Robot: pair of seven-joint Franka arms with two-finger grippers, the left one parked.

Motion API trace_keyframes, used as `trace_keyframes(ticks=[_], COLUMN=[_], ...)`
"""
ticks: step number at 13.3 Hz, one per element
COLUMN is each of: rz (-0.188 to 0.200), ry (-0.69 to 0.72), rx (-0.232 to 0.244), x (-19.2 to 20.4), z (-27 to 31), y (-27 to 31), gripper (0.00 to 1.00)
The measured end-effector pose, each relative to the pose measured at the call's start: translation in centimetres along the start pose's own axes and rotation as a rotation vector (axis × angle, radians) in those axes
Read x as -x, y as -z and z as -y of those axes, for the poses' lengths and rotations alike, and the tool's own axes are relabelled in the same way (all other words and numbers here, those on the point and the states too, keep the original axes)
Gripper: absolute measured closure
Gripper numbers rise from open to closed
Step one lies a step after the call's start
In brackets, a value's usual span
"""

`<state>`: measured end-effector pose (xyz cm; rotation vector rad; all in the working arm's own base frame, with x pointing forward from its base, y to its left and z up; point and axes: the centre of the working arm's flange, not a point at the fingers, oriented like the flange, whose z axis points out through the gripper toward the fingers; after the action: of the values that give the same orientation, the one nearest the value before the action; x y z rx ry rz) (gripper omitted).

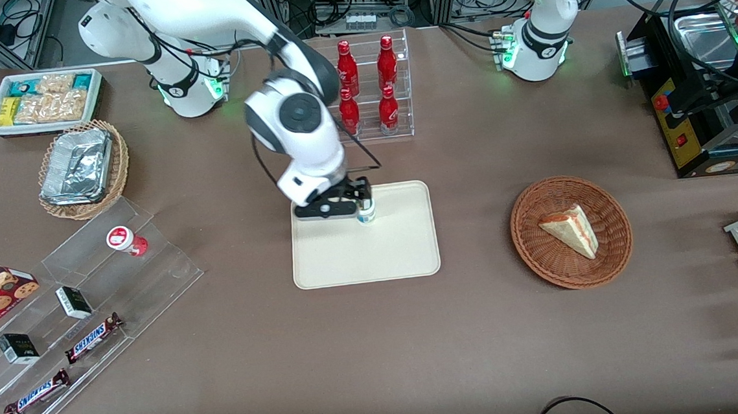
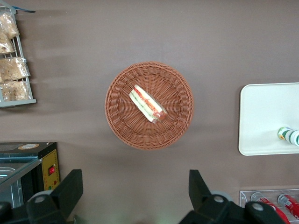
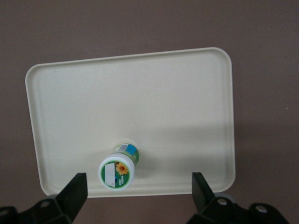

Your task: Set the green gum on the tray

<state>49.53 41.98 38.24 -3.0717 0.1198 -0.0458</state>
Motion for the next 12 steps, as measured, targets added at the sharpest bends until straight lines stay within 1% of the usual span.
trace_keyframes(ticks=[2, 3, 8, 9, 10, 12], rz=[0.059, 0.084, 0.217, 0.234, 0.243, 0.239], ry=[0.006, 0.016, 0.035, 0.037, 0.034, 0.032], rx=[-0.026, -0.028, 0.007, 0.004, -0.001, 0.004], x=[-1.5, -2.4, -5.7, -6.1, -6.4, -6.9], z=[-3.6, -6.1, -20.0, -22.9, -25.6, -30.2], y=[4.3, 6.1, 12.5, 13.6, 14.6, 16.3], gripper=[0.0, 0.0, 0.0, 0.0, 0.0, 0.0])
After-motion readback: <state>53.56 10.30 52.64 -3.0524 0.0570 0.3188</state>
